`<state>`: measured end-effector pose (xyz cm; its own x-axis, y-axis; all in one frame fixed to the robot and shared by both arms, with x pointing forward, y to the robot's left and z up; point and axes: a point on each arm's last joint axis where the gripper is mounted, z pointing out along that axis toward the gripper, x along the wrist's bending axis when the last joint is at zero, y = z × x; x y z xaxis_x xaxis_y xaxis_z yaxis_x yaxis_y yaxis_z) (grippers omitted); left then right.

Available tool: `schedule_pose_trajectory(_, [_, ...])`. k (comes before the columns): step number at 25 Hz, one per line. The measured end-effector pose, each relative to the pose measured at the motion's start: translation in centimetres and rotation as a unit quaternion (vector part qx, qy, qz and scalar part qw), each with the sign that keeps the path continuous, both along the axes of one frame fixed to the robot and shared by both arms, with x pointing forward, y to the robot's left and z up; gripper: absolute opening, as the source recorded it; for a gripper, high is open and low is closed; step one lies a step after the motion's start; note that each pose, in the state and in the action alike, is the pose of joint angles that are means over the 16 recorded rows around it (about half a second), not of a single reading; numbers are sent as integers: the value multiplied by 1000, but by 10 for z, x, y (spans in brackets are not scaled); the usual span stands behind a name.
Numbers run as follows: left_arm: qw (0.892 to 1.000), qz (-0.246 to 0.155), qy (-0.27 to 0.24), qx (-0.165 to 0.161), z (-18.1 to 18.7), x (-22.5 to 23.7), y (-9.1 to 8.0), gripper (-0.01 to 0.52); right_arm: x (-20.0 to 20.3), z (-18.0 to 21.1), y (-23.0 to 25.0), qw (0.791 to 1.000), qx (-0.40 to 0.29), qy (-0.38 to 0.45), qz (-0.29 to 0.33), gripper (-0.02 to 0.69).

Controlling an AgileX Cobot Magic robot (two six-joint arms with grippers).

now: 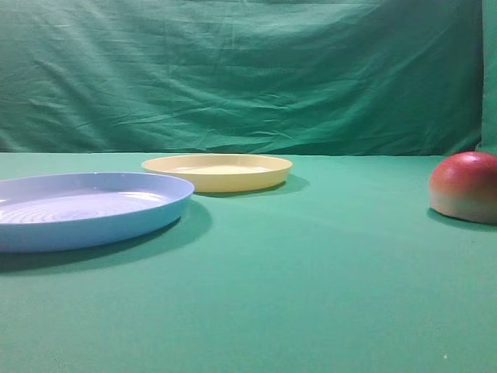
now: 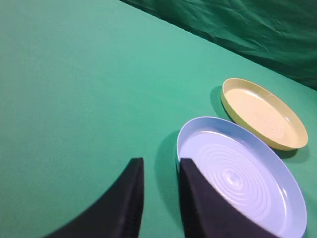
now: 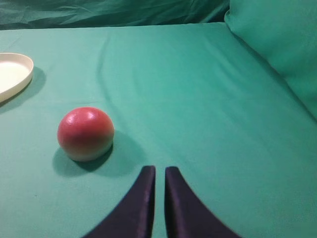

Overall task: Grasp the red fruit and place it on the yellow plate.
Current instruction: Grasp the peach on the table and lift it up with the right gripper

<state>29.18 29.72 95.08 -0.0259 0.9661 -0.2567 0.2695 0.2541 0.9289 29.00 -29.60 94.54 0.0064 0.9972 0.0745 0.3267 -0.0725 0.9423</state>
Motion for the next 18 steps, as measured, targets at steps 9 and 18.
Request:
schedule_pose_trajectory(9, [1000,0,0,0,0,0,0,157,0,0,0,1000,0,0,0,0])
schedule_pose_trajectory(18, [1000,0,0,0,0,0,0,157,0,0,0,1000,0,0,0,0])
